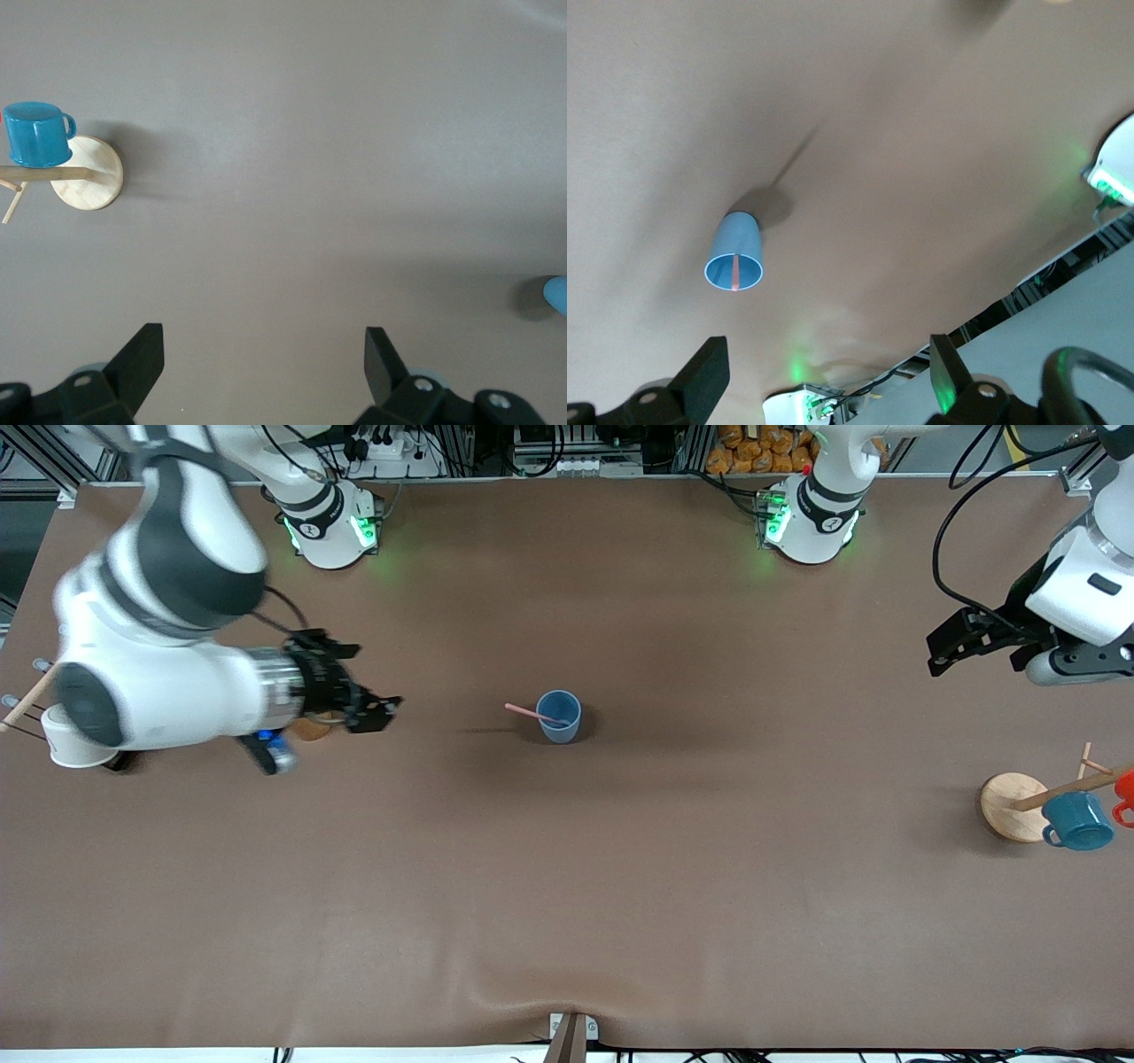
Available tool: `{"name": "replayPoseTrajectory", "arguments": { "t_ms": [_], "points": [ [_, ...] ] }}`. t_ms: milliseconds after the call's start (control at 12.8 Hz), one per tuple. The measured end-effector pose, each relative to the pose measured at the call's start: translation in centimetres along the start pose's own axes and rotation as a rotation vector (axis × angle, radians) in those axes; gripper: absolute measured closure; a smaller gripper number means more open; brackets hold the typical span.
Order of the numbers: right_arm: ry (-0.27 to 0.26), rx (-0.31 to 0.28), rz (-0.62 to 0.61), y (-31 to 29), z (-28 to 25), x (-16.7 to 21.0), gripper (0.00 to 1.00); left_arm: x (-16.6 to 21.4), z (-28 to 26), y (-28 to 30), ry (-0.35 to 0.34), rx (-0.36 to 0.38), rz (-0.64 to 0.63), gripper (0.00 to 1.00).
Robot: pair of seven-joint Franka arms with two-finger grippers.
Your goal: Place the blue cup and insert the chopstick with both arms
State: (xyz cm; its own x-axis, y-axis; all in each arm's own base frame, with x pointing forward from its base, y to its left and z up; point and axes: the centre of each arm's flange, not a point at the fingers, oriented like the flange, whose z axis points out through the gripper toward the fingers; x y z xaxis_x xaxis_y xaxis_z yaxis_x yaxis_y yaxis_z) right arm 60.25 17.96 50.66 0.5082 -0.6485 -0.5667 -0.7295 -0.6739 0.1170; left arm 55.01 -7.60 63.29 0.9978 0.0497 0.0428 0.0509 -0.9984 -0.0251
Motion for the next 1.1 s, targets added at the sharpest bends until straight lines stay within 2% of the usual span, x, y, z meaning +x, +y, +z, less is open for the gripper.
{"name": "replayPoseTrajectory", "arguments": {
  "t_ms": [157, 235, 470, 548, 940, 1096],
  "points": [
    [0.032, 0.017, -0.117, 2.9, -2.9, 2.8, 0.00, -0.2, 0.3, 0.0, -0.009, 0.002, -0.001, 0.00],
    [0.088, -0.004, -0.162, 4.3, -4.0, 4.2, 0.00, -0.2, 0.4, -0.2, -0.011, 0.003, -0.003, 0.00],
    [0.300, -0.131, -0.351, 7.3, -6.8, 6.4, 0.00, -0.3, 0.1, -1.7, -0.018, -0.017, -0.028, 0.00],
    [0.353, -0.137, -0.410, 7.9, -8.0, 6.9, 0.00, -0.4, -0.2, -2.0, -0.016, -0.021, -0.029, 0.00],
    [0.461, -0.133, -0.680, 12.1, -12.1, 10.3, 0.00, -1.0, -0.7, -1.4, -0.015, -0.022, -0.016, 0.00],
    [0.509, -0.118, -0.736, 13.6, -12.2, 10.5, 0.00, -1.0, -0.7, -1.4, -0.015, -0.022, -0.015, 0.00]
  ]
}}
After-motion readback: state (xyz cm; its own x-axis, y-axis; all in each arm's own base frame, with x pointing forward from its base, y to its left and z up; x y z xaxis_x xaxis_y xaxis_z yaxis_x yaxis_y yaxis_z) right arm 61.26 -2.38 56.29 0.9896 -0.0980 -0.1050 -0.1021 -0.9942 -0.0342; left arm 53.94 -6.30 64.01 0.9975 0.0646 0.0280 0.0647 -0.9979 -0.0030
